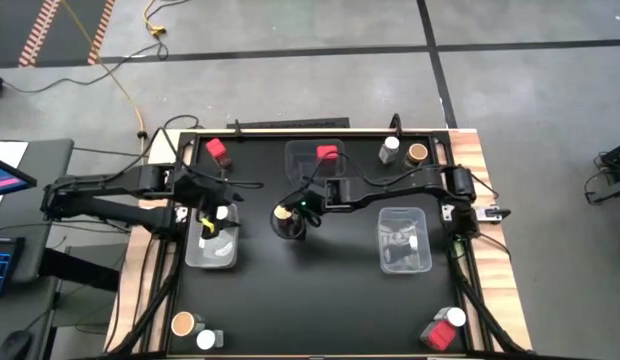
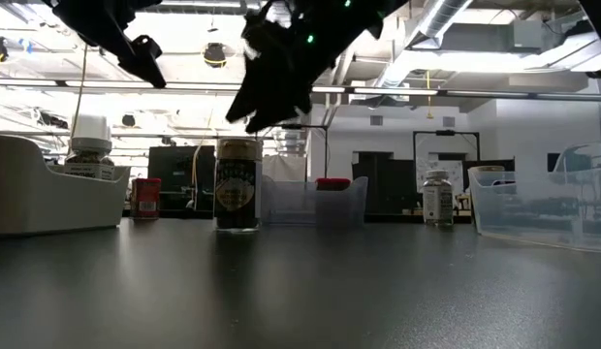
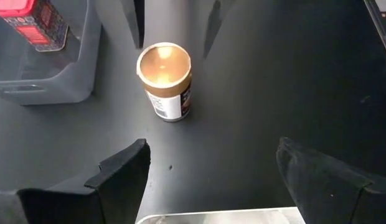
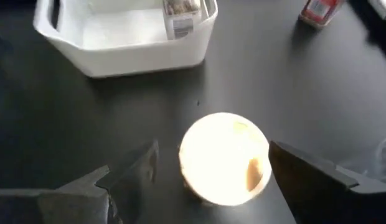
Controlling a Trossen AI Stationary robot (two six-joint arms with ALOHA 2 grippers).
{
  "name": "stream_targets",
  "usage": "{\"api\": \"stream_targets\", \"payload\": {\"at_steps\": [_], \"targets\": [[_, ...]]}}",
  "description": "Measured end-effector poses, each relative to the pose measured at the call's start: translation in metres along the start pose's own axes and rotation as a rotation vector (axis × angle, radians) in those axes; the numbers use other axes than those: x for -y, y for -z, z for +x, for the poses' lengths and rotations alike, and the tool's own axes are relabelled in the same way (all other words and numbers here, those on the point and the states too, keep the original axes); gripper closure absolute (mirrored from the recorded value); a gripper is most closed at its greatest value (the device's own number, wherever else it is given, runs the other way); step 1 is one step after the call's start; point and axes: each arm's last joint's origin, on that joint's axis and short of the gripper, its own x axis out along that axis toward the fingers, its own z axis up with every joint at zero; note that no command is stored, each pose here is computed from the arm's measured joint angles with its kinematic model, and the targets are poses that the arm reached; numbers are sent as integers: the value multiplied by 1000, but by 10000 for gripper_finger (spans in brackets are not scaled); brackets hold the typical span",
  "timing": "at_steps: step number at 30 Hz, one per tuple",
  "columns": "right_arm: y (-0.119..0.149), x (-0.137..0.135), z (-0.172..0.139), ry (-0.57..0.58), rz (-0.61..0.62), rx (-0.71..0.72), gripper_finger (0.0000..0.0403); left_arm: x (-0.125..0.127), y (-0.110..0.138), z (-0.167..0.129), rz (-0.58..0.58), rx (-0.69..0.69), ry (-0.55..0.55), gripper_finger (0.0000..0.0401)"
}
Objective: Sort spices by type
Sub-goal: Put the top left gold seasoning bottle into the transparent bin
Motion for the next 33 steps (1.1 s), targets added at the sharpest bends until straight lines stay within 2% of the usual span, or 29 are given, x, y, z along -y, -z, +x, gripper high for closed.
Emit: {"api": "stream_targets", "payload": {"at_steps": [5,15,24,28,33], "targets": [[-12,2,-11,-2,12,79,70,0,-1,4,17,-18,1,68],[-11,4,-14,7,0,56,65,-1,-1,7,14,-29,2,68],[-5,11,-13,24,9,-13,6,-1,-1,7,5,-28,2,68],[-4,11,-13,26,59,-23,15,-1,-1,7,1,-28,2,68],[-3,12,-13,26,-3,-31,21,-1,-1,7,-10,-28,2,68]]}}
